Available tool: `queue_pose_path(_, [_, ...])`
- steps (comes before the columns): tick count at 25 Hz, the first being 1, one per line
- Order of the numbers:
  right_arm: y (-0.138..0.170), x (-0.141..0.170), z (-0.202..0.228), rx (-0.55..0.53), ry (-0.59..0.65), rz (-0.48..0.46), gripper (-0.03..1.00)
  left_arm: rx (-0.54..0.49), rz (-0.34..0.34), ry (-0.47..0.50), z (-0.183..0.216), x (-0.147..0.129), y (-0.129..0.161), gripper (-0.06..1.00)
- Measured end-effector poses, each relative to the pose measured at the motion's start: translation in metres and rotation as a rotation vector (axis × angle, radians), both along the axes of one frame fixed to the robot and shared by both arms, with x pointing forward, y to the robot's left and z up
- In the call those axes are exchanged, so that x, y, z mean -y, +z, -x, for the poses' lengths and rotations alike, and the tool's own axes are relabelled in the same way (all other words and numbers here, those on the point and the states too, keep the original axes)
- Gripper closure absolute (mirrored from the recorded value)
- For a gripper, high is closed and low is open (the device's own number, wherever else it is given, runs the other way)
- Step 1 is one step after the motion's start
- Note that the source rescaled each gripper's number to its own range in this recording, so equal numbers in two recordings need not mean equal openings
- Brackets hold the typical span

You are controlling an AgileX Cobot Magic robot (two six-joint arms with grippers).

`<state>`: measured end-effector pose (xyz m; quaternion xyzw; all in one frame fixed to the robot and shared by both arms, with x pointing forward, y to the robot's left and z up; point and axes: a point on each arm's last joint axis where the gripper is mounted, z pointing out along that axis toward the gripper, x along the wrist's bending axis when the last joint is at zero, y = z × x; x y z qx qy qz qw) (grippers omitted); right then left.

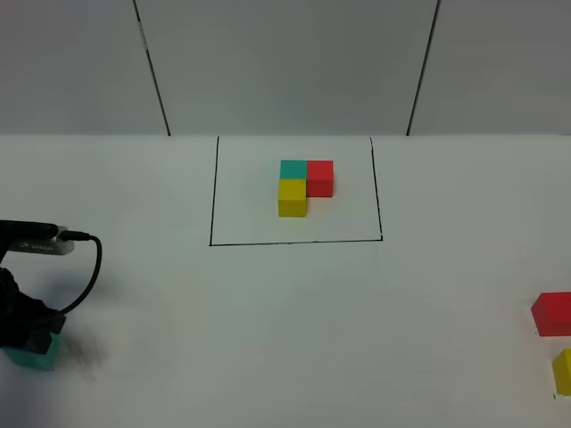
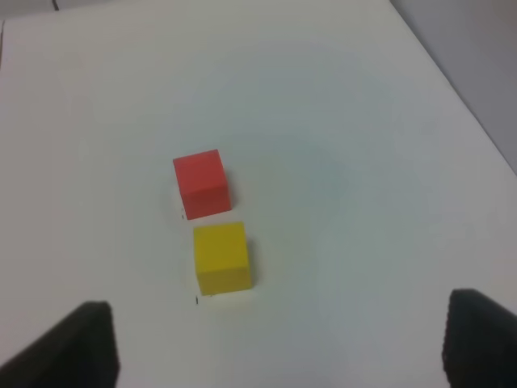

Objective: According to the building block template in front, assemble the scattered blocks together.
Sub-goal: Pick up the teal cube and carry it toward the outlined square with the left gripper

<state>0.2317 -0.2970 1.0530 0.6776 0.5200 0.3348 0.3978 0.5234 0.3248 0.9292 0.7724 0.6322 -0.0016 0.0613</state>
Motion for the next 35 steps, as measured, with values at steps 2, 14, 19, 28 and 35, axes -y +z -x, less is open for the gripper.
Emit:
queue_pose_path(2, [0.000,0.000,0.000,0.000,0.000,0.000,0.30,-0.014,0.011,-0.029,-0.008,0.000,0.014,0.94])
queue_pose_path(14, [0.000,0.000,0.000,0.000,0.000,0.000,0.30,0.051,0.055,-0.438,-0.041,0.065,0.083,0.94])
queue_pose_path(19, [0.000,0.000,0.000,0.000,0.000,0.000,0.30,0.200,0.039,-0.664,-0.042,0.132,0.093,0.94])
queue_pose_path(28, [0.000,0.000,0.000,0.000,0.000,0.000,0.30,0.364,0.014,-1.028,-0.022,0.207,0.095,0.94])
queue_pose_path(35, [0.000,0.000,0.000,0.000,0.000,0.000,0.30,0.282,-0.039,-1.202,-0.020,0.217,0.072,0.94])
